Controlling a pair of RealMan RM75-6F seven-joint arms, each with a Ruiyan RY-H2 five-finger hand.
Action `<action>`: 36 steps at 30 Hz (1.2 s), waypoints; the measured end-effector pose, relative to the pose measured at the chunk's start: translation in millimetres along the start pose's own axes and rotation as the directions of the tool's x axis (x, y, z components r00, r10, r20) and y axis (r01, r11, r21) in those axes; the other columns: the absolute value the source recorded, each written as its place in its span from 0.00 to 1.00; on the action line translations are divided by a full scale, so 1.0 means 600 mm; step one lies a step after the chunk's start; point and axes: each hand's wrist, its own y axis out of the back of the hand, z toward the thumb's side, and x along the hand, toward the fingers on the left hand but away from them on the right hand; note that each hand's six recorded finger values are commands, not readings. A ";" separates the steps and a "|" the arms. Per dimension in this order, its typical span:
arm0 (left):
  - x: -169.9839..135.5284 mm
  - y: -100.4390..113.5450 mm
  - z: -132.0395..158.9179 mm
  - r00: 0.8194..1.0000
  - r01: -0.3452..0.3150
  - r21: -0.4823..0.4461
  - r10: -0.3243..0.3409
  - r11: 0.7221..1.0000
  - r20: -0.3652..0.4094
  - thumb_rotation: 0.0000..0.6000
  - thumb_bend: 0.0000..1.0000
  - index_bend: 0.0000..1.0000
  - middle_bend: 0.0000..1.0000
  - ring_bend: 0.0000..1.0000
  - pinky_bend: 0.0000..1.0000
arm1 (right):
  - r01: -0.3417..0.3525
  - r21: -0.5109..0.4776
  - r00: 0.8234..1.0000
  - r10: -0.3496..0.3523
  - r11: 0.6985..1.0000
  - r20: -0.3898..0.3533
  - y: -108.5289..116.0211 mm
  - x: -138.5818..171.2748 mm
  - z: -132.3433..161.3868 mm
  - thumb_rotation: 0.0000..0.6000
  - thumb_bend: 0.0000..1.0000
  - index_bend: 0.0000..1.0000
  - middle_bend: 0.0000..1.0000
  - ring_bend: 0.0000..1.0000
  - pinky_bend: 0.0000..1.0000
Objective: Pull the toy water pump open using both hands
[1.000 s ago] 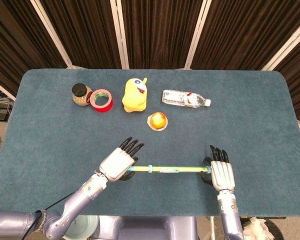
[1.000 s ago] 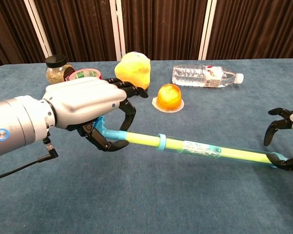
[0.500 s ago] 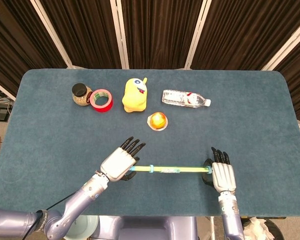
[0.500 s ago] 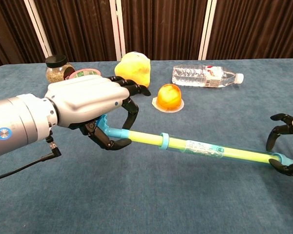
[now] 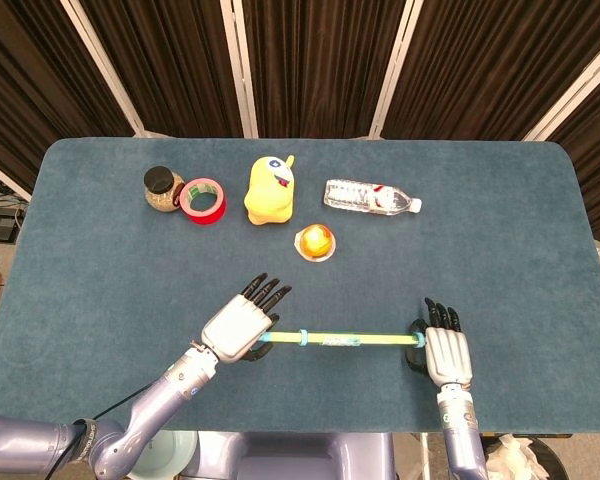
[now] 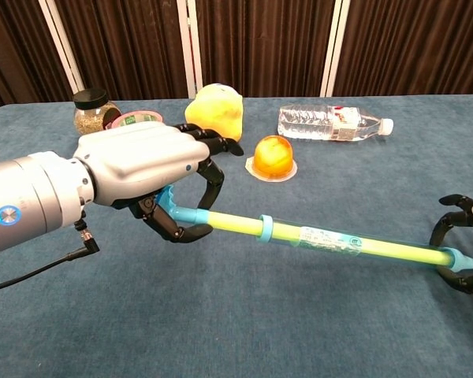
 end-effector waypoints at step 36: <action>-0.015 0.026 -0.013 1.000 -0.025 -0.016 0.025 1.000 -0.007 1.00 0.39 0.61 0.05 0.00 0.01 | 0.075 0.002 0.996 -0.075 0.997 0.044 0.043 -0.021 -0.024 1.00 0.43 0.70 0.15 0.05 0.00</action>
